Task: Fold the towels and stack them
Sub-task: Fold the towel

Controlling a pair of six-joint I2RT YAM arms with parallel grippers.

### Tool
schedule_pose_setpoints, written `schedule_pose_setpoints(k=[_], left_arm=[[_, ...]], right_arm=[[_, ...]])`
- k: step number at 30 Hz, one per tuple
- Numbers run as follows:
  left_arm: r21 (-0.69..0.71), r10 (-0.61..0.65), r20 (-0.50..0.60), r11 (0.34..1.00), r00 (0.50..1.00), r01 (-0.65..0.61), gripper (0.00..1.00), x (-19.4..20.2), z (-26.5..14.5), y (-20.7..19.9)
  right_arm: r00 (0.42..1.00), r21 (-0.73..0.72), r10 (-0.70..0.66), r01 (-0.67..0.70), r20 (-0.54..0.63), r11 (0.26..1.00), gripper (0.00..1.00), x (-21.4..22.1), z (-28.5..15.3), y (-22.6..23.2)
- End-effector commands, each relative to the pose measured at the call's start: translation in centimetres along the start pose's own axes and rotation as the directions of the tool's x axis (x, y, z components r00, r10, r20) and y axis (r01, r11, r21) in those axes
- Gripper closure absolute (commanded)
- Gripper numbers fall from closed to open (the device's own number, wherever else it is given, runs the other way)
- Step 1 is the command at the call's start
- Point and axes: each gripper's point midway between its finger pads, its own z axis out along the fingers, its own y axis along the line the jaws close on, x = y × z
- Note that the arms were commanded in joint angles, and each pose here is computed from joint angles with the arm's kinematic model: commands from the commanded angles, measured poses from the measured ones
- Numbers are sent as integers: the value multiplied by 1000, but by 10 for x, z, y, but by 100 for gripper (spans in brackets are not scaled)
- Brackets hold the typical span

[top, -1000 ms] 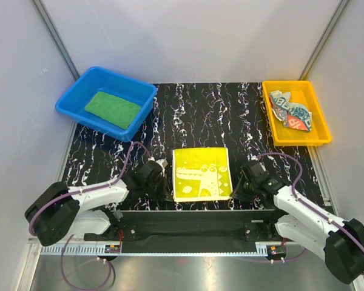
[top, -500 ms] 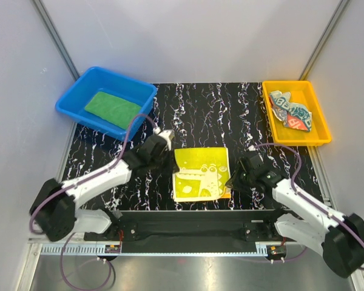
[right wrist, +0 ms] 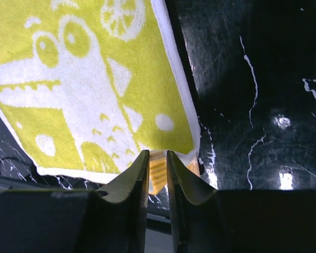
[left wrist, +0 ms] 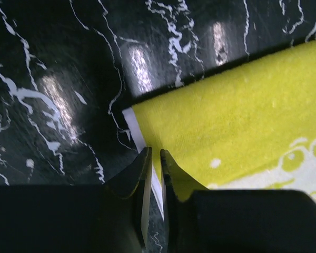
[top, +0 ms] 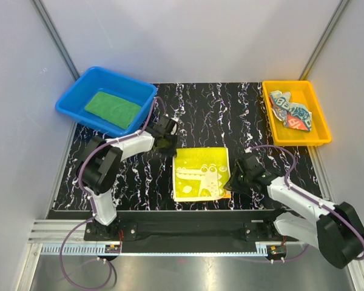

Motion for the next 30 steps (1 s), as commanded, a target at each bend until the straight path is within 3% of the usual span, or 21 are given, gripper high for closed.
schedule_pose_setpoints(k=[1,10,22,28,30], left_arm=[[-16,57,59,998,997,-56,84,-30,-5,-3],[-91,76,20,993,997,-74,84,-28,7,12],[-128,65,-4,990,998,-65,84,-27,19,24],[-73,99,44,993,994,-96,82,-52,-7,6],[-62,138,93,989,986,-132,75,-69,-25,0]], right_arm=[[998,2,-31,30,46,1000,74,-7,-16,1],[995,-78,-57,63,77,995,67,-26,-27,35],[1000,11,-22,22,20,1000,76,-1,8,-5],[998,30,-61,60,6,998,68,-5,4,-1],[991,5,-122,122,49,993,65,-26,-9,21]])
